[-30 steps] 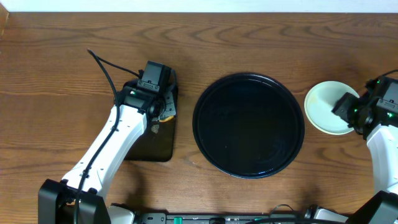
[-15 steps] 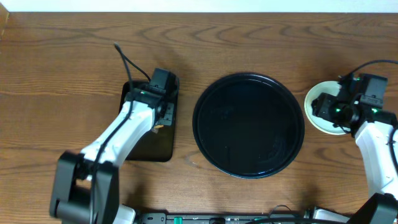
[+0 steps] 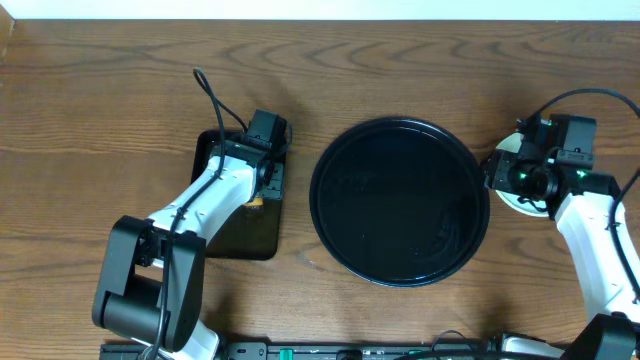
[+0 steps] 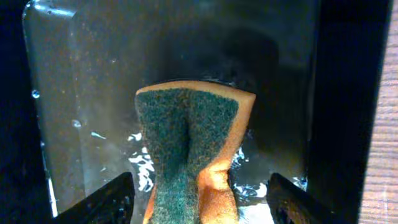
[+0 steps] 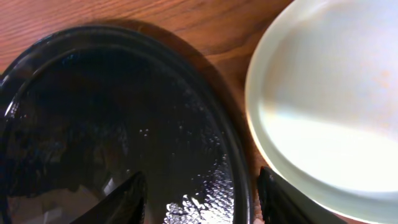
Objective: Clean dirty plates on tray and stack at the side
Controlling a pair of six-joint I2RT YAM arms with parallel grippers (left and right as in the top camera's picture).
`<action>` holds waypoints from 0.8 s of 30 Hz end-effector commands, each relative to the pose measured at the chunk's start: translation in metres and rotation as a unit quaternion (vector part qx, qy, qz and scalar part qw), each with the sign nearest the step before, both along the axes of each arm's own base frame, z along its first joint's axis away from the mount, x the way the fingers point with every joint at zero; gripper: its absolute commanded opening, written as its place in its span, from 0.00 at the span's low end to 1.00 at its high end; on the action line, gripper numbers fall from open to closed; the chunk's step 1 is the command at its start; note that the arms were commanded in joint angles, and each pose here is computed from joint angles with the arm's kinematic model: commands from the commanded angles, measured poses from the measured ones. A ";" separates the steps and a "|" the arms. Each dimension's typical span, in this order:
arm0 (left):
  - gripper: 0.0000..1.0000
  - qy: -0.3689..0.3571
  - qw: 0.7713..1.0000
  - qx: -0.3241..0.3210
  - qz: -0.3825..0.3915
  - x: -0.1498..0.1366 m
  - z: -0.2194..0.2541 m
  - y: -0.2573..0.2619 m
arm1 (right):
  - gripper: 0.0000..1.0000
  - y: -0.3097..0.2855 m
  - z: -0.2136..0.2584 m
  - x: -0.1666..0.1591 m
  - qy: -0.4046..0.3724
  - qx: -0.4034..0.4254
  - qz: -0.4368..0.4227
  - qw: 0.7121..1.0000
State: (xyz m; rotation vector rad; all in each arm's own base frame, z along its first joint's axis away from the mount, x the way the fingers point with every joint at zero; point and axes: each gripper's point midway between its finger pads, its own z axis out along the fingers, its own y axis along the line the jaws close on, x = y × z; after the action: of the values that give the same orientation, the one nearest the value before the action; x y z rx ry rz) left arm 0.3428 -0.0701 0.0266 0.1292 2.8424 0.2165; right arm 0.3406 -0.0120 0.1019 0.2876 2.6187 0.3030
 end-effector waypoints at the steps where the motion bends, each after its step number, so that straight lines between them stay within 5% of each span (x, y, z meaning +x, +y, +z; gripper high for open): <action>1: 0.69 -0.019 1.000 -0.008 0.007 0.010 0.009 -0.001 | 0.55 0.005 0.002 0.001 -0.005 -0.001 0.012 1.000; 11: 0.59 -0.099 0.995 -0.031 0.011 0.047 0.025 -0.011 | 0.55 0.005 0.001 -0.001 0.000 0.000 0.012 1.000; 19: 0.27 -0.130 0.989 -0.054 0.043 0.061 0.025 -0.015 | 0.53 0.006 -0.001 -0.004 0.007 0.001 0.012 1.000; 24: 0.19 -0.118 0.990 -0.058 0.058 0.061 0.009 -0.016 | 0.52 0.006 -0.001 -0.004 0.008 0.001 0.012 1.000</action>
State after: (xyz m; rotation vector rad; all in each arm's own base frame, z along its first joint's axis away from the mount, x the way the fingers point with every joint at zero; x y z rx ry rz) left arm 0.3986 -0.0880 0.0445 -0.0236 2.6104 0.0867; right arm 0.3370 -0.0101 0.0999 0.2870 2.6365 0.3063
